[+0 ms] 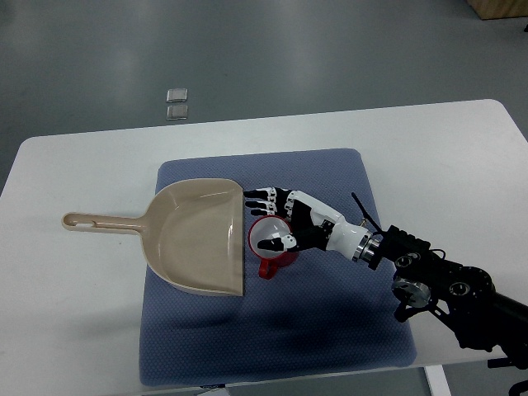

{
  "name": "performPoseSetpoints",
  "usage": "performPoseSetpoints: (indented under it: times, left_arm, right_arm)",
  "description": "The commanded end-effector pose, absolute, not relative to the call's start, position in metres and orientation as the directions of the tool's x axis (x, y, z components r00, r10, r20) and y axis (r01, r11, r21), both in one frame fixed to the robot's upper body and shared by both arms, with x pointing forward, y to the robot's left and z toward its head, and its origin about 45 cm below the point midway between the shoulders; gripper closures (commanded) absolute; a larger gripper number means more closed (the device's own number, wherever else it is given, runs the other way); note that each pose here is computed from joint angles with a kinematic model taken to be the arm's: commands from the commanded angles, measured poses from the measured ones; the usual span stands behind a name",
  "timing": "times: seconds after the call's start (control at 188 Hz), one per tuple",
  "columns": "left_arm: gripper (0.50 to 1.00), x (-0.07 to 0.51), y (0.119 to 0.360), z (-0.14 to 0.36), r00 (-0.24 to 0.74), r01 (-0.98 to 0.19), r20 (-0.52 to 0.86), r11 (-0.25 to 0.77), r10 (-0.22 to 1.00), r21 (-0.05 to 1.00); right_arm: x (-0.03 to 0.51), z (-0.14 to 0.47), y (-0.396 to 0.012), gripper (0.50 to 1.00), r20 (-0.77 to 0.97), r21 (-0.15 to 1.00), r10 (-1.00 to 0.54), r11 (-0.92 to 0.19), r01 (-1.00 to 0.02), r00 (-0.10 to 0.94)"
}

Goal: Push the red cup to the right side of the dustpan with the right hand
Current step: 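Keep pushing the red mug against the dustpan's edge with the right hand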

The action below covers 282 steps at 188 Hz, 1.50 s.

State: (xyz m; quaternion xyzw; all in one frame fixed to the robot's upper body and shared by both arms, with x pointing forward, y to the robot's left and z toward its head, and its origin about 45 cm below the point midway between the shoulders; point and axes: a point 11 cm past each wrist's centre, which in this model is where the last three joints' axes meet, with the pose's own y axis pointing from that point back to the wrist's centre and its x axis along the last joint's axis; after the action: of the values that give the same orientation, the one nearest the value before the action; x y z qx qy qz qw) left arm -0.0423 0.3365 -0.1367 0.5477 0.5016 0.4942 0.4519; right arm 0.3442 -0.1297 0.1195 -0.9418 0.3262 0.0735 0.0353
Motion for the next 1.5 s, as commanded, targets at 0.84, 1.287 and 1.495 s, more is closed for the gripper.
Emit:
performPoseSetpoints:
  times: [0.84,1.287,1.495]
  left_arm:
    - [0.500,-0.042,0.337,-0.137,0.009,0.102,0.088,-0.088,0.996,0.991]
    - [0.500,-0.042,0.337,-0.137,0.009,0.102,0.088,-0.088,0.996,0.991]
    - [0.500,-0.042,0.337,-0.137,0.009,0.102,0.088,-0.088,0.996,0.991]
  right_arm:
    - [0.345,0.124,-0.114,0.566,-0.127,-0.029,-0.592,-0.800,-0.600,0.796]
    - [0.353,0.131,-0.115,0.566,-0.104,-0.034,-0.594,-0.799,-0.600,0.797]
    - [0.353,0.131,-0.113,0.566,-0.099,-0.027,-0.596,-0.799,-0.601,0.797]
